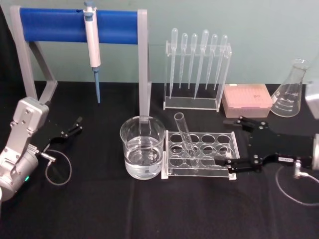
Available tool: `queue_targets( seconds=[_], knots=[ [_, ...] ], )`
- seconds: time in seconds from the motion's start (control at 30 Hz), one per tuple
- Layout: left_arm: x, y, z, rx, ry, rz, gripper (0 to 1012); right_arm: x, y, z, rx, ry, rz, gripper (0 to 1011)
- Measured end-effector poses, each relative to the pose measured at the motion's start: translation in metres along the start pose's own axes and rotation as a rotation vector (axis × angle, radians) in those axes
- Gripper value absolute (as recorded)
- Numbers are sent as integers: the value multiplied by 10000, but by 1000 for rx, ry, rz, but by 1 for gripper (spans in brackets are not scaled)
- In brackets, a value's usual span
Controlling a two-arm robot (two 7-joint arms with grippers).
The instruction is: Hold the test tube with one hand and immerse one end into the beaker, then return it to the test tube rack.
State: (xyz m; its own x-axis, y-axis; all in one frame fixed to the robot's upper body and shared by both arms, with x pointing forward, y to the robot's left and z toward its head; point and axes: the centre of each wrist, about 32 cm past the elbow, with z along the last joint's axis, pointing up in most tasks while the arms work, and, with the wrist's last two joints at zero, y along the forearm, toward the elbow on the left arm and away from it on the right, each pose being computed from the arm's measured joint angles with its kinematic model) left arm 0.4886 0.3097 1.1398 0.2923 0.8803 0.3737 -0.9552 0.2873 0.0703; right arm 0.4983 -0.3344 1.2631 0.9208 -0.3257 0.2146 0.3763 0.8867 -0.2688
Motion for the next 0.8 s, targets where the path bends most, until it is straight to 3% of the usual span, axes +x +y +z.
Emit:
queue_targets(
  seconds=[0.4, 0.8],
  knots=[
    [0, 0, 0, 0, 0, 0, 1000, 153, 418, 84, -48, 56, 46, 1003],
    [0, 0, 0, 0, 0, 0, 1000, 259, 685, 107, -68, 72, 38, 1003]
  ],
)
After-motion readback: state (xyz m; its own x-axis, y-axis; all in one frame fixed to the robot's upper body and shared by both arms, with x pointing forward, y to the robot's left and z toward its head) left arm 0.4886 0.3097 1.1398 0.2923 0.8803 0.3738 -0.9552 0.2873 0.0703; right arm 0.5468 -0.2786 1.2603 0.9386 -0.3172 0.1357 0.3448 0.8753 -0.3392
